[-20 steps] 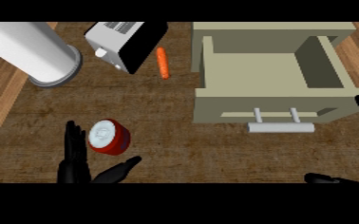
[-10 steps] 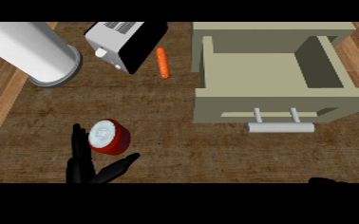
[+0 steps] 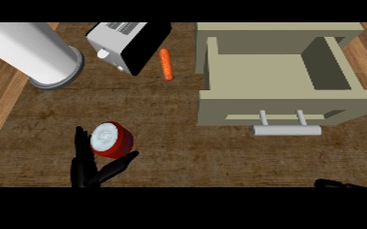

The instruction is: Pick up the can, place it into the drawer and close the drawer

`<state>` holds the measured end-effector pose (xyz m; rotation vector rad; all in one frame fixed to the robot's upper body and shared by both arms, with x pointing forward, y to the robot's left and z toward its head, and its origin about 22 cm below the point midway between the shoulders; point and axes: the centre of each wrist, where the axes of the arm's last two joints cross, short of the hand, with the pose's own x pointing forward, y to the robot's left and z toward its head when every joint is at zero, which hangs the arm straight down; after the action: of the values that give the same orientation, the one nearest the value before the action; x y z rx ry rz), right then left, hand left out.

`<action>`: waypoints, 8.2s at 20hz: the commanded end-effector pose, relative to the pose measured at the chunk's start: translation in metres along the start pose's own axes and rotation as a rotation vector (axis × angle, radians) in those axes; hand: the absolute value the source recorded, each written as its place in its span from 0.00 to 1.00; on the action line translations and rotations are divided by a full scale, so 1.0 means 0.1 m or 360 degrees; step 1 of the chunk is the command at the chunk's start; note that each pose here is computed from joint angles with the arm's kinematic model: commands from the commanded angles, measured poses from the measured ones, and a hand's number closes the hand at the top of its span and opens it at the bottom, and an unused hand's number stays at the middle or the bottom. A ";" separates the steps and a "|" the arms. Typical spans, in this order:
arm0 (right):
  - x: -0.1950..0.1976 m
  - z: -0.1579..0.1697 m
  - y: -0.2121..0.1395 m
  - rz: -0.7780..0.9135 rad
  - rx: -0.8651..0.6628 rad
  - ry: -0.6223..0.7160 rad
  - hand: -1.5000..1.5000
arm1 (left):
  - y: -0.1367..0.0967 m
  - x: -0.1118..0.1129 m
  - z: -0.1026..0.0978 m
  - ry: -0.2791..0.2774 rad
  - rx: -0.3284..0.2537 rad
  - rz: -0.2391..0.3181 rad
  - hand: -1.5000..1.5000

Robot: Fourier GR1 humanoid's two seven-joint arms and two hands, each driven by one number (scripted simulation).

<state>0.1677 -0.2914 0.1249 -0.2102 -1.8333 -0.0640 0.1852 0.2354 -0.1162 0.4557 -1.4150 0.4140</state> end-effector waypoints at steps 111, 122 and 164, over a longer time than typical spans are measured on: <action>0.52 -0.49 0.03 0.0352 0.0149 -0.0296 0.00 | -3.26 3.89 -0.43 -0.0435 -0.0816 -0.0054 0.00; 0.42 -0.82 0.45 0.0934 0.0289 -0.0472 0.00 | -3.28 3.97 -0.37 -0.0390 -0.0853 0.0095 0.00; -0.85 -2.49 1.57 0.1869 -0.0022 -0.0558 0.00 | -2.55 4.02 -1.02 -0.0400 -0.0798 0.0013 0.00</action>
<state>0.4406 -0.1879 0.0809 -1.2810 -1.7779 0.8416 0.4527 0.0631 0.2606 0.0846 -1.7036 0.0055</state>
